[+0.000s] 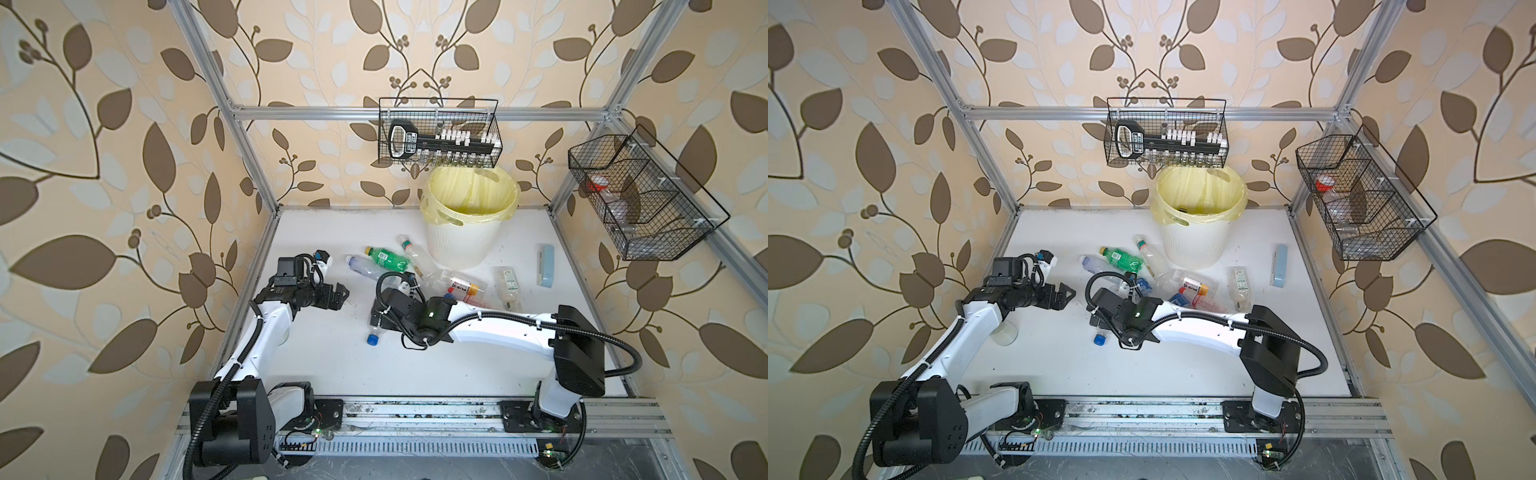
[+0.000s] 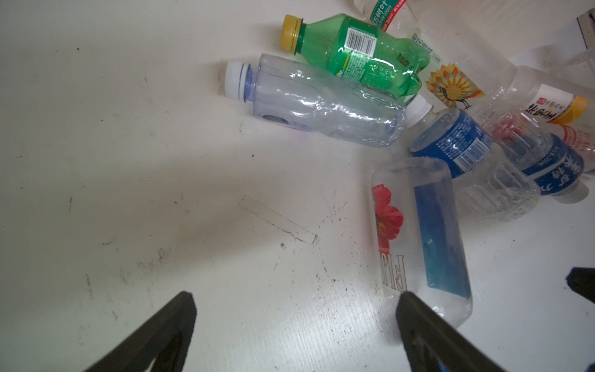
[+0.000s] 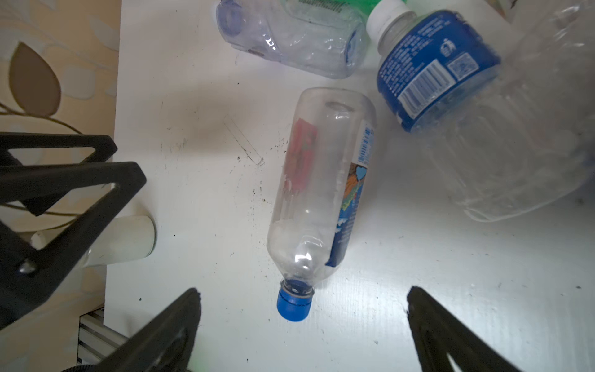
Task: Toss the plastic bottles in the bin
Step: 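Reach right gripper across to the clear red-flower-label bottle nearest the robot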
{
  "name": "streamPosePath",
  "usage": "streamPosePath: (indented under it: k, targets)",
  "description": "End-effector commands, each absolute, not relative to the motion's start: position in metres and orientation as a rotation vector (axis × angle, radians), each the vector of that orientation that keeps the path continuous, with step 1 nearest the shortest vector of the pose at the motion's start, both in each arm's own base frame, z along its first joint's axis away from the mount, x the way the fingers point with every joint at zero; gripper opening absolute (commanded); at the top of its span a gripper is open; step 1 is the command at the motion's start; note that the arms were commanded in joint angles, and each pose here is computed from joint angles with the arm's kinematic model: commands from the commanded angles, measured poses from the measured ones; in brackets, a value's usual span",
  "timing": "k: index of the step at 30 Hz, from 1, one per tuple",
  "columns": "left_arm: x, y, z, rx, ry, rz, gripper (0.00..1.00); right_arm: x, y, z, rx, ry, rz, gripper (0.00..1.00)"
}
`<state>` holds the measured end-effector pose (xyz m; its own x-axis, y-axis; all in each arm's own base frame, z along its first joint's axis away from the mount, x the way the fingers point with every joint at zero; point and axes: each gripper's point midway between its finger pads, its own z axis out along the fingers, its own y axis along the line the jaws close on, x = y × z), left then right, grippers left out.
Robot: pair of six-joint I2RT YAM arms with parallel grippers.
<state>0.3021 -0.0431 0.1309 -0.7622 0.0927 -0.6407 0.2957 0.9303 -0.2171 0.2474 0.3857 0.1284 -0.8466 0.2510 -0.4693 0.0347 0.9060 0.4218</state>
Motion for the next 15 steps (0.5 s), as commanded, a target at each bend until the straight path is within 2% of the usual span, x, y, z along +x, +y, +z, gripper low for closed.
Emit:
streamPosePath:
  k: [1,5,8,15]
  targets:
    - [0.301,-0.045,0.136,0.302,2.383,-0.427,0.99,0.243,0.390,0.121,0.243,2.589,0.528,0.99]
    - [0.301,-0.043,0.136,0.300,2.379,-0.419,0.99,0.244,0.398,0.114,0.246,2.612,0.520,0.98]
    - [0.301,-0.043,0.135,0.303,2.377,-0.421,0.99,0.248,0.404,0.110,0.234,2.619,0.502,0.90]
    - [0.300,-0.041,0.137,0.297,2.370,-0.410,0.99,0.253,0.402,0.093,0.276,2.662,0.398,0.90]
